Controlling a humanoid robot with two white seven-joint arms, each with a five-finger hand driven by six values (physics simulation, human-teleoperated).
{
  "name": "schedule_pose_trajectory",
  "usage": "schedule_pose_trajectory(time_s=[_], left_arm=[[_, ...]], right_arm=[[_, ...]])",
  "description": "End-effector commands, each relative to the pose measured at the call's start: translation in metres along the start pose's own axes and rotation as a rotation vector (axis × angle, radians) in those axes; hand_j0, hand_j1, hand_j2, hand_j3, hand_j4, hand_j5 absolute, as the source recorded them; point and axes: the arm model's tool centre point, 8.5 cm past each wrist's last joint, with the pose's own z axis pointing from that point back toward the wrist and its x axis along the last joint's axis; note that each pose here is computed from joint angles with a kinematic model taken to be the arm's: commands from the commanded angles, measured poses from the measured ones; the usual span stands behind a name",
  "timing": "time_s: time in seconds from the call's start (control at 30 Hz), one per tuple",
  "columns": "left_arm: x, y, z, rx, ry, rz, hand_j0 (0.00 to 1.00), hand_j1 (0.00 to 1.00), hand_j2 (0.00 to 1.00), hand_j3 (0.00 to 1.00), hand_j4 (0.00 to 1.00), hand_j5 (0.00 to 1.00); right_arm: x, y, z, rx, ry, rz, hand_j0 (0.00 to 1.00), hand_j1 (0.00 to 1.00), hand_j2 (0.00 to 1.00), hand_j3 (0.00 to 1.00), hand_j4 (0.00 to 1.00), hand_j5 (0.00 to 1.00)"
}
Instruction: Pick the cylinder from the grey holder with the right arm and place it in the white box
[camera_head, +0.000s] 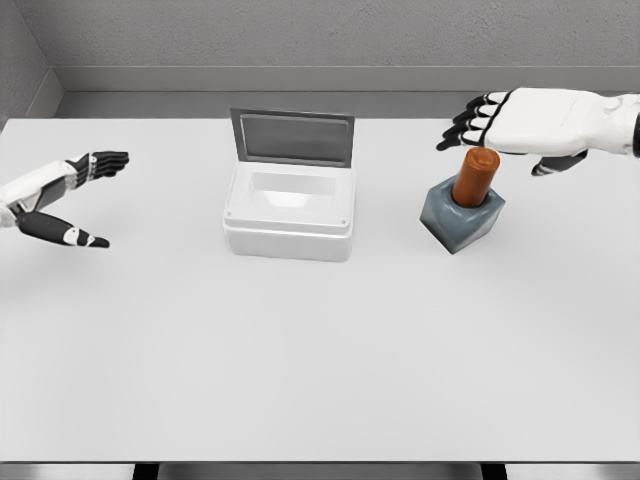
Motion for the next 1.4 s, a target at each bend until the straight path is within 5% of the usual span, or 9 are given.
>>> schedule_pose_trajectory(time_s=[0.0, 0.07, 0.13, 0.27, 0.57, 1.23, 1.3, 1.37], left_arm=[[-0.012, -0.002, -0.003, 0.016, 0.054, 0.075, 1.0, 1.0, 1.0, 1.0, 1.0, 1.0], [-0.014, -0.004, -0.002, 0.006, 0.065, 0.053, 1.0, 1.0, 1.0, 1.0, 1.0, 1.0], [-0.016, -0.008, -0.002, -0.049, 0.11, -0.05, 1.0, 1.0, 1.0, 1.0, 1.0, 1.0], [-0.017, -0.001, -0.008, -0.018, 0.179, 0.069, 1.0, 1.0, 1.0, 1.0, 1.0, 1.0], [-0.017, -0.001, -0.007, -0.016, 0.18, 0.072, 1.0, 1.0, 1.0, 1.0, 1.0, 1.0], [-0.014, 0.001, -0.009, -0.015, 0.175, 0.064, 1.0, 1.0, 1.0, 1.0, 1.0, 1.0], [-0.007, -0.005, -0.014, -0.038, 0.148, 0.049, 1.0, 1.0, 1.0, 1.0, 1.0, 1.0], [0.016, -0.027, -0.032, -0.144, 0.074, -0.04, 1.0, 1.0, 1.0, 1.0, 1.0, 1.0]], right_arm=[[0.006, 0.008, -0.012, 0.032, -0.018, 0.01, 1.0, 1.0, 1.0, 1.0, 1.0, 1.0], [0.007, 0.01, -0.013, 0.035, -0.021, 0.01, 1.0, 1.0, 1.0, 1.0, 1.0, 1.0], [0.009, 0.007, -0.017, 0.026, -0.031, 0.012, 1.0, 1.0, 1.0, 1.0, 1.0, 1.0], [0.01, 0.006, -0.024, 0.024, -0.039, 0.008, 1.0, 1.0, 1.0, 1.0, 1.0, 1.0], [-0.005, 0.024, -0.022, 0.06, -0.031, -0.024, 1.0, 1.0, 1.0, 1.0, 1.0, 1.0], [-0.012, 0.032, -0.036, 0.076, -0.027, -0.058, 1.0, 1.0, 1.0, 1.0, 1.0, 1.0], [-0.012, 0.033, -0.037, 0.077, -0.027, -0.058, 1.0, 1.0, 1.0, 1.0, 1.0, 1.0], [-0.014, 0.035, -0.036, 0.087, -0.015, -0.052, 1.0, 1.0, 1.0, 1.0, 1.0, 1.0]])
